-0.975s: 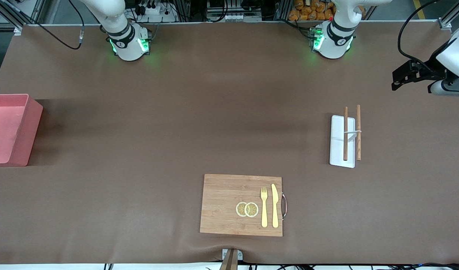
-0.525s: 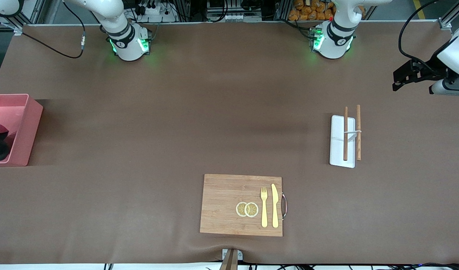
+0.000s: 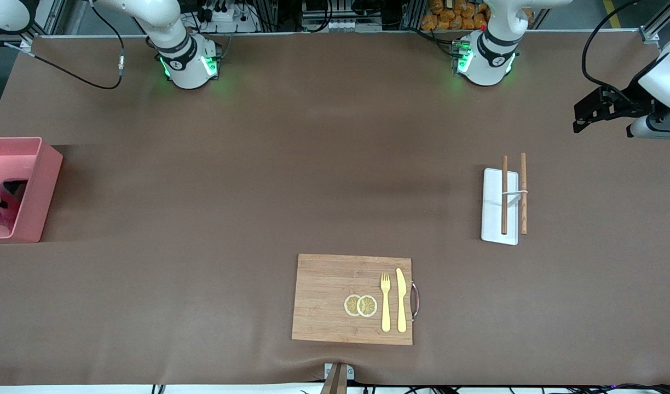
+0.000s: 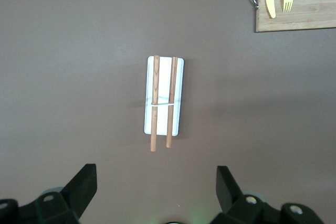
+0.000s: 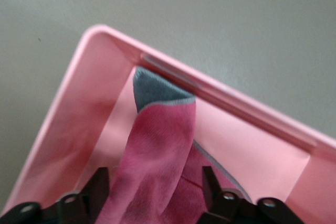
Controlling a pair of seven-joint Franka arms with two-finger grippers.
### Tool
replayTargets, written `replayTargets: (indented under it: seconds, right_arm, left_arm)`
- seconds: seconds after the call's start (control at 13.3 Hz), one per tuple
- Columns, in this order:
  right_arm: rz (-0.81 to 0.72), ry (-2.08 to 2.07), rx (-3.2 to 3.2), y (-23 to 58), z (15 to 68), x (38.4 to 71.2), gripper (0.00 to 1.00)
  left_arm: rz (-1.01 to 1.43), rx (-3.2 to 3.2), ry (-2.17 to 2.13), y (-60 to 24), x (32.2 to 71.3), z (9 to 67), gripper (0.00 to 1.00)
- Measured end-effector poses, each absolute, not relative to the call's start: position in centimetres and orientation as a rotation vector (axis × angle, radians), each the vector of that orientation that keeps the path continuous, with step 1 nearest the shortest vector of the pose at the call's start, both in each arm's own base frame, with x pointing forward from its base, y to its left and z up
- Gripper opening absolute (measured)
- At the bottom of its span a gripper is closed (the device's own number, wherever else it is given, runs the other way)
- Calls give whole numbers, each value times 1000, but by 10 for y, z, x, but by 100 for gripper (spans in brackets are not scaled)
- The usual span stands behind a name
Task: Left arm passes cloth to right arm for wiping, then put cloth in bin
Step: 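Open the right gripper to drop the cloth in the bin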
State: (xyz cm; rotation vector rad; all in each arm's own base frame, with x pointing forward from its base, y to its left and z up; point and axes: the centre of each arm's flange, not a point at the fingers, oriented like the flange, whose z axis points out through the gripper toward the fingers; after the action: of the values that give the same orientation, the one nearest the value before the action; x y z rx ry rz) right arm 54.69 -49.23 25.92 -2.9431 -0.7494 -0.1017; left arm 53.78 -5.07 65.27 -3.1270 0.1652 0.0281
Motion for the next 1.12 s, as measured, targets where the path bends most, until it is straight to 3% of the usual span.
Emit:
replayTargets:
  seconds: [0.07, 0.15, 0.67, 1.12]
  right_arm:
    - [-111, -770, -2936, -486, 267, 555, 96]
    - [-116, -791, -2929, -476, 277, 565, 100]
    - [58, -608, -2980, -302, 410, 644, 100]
    - [192, -332, -3038, -172, 454, 666, 100]
  left_arm:
    - [28, -3127, 165, -51, 538, 653, 100]
    - [28, -3127, 165, -51, 538, 653, 100]
    - [27, -3126, 167, -51, 538, 653, 100]
    - [27, -3126, 168, -52, 538, 653, 100]
